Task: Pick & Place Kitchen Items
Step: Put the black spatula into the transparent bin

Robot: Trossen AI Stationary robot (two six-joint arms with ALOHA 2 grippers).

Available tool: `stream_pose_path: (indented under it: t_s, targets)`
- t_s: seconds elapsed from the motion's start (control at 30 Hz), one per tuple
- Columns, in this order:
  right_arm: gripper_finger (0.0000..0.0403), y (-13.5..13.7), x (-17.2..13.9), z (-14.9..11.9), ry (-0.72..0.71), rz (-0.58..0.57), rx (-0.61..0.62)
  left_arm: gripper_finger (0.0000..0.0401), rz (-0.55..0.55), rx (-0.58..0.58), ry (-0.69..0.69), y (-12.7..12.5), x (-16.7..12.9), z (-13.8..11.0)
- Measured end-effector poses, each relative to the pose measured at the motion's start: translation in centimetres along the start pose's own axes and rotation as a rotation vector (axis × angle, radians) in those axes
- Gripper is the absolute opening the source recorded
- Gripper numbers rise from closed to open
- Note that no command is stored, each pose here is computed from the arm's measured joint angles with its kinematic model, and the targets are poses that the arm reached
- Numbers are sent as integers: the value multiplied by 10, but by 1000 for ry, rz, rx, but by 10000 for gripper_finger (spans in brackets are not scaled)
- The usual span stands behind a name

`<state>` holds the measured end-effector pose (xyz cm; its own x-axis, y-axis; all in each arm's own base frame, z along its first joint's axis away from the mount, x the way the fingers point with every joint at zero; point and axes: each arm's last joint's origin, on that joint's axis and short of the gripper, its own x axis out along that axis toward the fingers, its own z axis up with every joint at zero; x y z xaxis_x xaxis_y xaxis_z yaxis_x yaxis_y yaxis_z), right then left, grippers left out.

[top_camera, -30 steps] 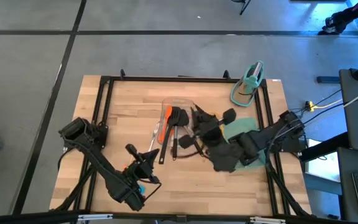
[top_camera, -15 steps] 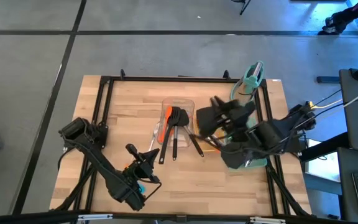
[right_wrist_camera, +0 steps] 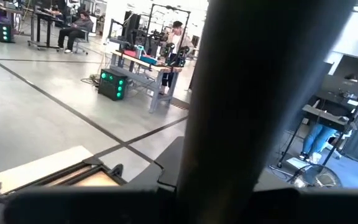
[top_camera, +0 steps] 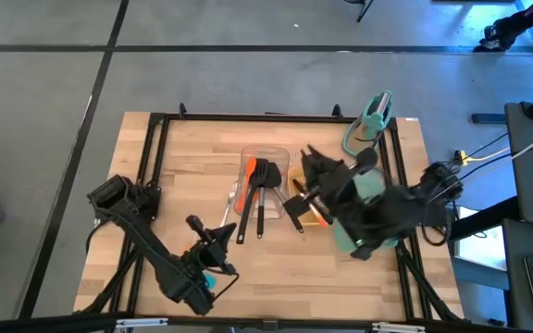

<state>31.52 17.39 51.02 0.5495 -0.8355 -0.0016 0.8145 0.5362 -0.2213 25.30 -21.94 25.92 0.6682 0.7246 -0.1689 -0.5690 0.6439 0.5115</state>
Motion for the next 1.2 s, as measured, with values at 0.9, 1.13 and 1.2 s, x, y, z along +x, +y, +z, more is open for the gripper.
stream_pose_path:
  t_s: [0.9,1.13,1.2]
  targets:
    - [54,-159,-19,-44,-3,106,378,8,-15,-7,38,0,-2,-1]
    - [54,-108,-25,-111,1,115,411,8,-15,-8,53,-1,-1,-2]
    - [54,-105,-25,-133,6,120,438,6,-22,-7,50,-1,-4,-2]
